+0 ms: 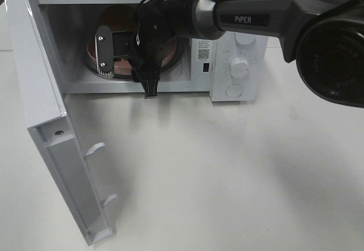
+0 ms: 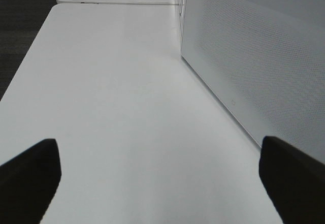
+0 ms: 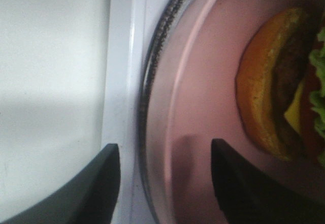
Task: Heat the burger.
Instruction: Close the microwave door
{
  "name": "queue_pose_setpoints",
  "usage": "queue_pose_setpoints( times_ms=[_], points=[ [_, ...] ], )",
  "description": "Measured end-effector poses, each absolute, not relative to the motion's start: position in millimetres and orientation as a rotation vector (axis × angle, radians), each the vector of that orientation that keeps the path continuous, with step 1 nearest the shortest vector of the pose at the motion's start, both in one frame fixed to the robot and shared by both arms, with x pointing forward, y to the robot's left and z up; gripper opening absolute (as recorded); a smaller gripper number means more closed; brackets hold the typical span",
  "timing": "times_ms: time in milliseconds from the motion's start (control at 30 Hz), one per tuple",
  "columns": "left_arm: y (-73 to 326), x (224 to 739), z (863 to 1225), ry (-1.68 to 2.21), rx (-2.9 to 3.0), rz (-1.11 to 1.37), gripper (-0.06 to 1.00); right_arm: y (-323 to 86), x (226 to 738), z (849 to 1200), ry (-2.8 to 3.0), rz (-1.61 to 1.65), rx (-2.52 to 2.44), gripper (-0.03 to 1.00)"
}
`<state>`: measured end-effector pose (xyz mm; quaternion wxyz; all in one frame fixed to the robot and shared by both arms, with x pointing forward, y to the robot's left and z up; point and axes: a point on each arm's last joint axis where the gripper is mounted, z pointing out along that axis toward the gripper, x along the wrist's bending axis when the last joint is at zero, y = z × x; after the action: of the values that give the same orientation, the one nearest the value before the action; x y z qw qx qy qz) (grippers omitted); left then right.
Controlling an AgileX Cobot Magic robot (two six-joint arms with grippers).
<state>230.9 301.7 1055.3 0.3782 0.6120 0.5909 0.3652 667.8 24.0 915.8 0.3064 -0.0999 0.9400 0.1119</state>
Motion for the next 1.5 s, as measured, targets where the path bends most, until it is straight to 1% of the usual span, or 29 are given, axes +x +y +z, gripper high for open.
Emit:
queue_pose_setpoints(
  times_ms=[33,67,100,167,200,233,267,300,333,367,467,733,1033,1500],
  points=[
    [302,231,1055,1.510,1.564,0.933,0.98,23,666,910,2.496,0.298,-0.266,0.56],
    [302,231,1055,1.510,1.564,0.933,0.98,23,666,910,2.496,0.298,-0.266,0.56],
    [302,231,1055,1.510,1.564,0.933,0.98,22,664,905,2.502,0.302,-0.267,0.60],
    [302,231,1055,1.510,1.564,0.933,0.98,22,664,904,2.502,0.307,-0.266,0.61],
    [302,231,1055,1.510,1.564,0.933,0.98,22,663,902,2.500,0.314,-0.264,0.66],
    [302,231,1055,1.510,1.564,0.933,0.98,22,663,902,2.500,0.314,-0.264,0.66],
    [302,231,1055,1.510,1.564,0.933,0.98,22,663,902,2.493,0.324,-0.264,0.72],
    [302,231,1055,1.510,1.564,0.933,0.98,22,662,903,2.489,0.328,-0.265,0.75],
    [302,231,1055,1.510,1.564,0.933,0.98,22,662,903,2.489,0.328,-0.265,0.75],
    [302,231,1055,1.510,1.564,0.933,0.98,21,660,906,2.481,0.336,-0.267,0.78],
    [302,231,1055,1.510,1.564,0.933,0.98,20,658,913,2.471,0.345,-0.264,0.80],
    [302,231,1055,1.510,1.564,0.933,0.98,14,650,916,2.470,0.352,-0.272,0.80],
    [302,231,1055,1.510,1.564,0.933,0.98,4,636,931,2.429,0.396,-0.259,0.79],
    [302,231,1055,1.510,1.564,0.933,0.98,-13,615,945,2.416,0.429,-0.192,0.77]
  ],
)
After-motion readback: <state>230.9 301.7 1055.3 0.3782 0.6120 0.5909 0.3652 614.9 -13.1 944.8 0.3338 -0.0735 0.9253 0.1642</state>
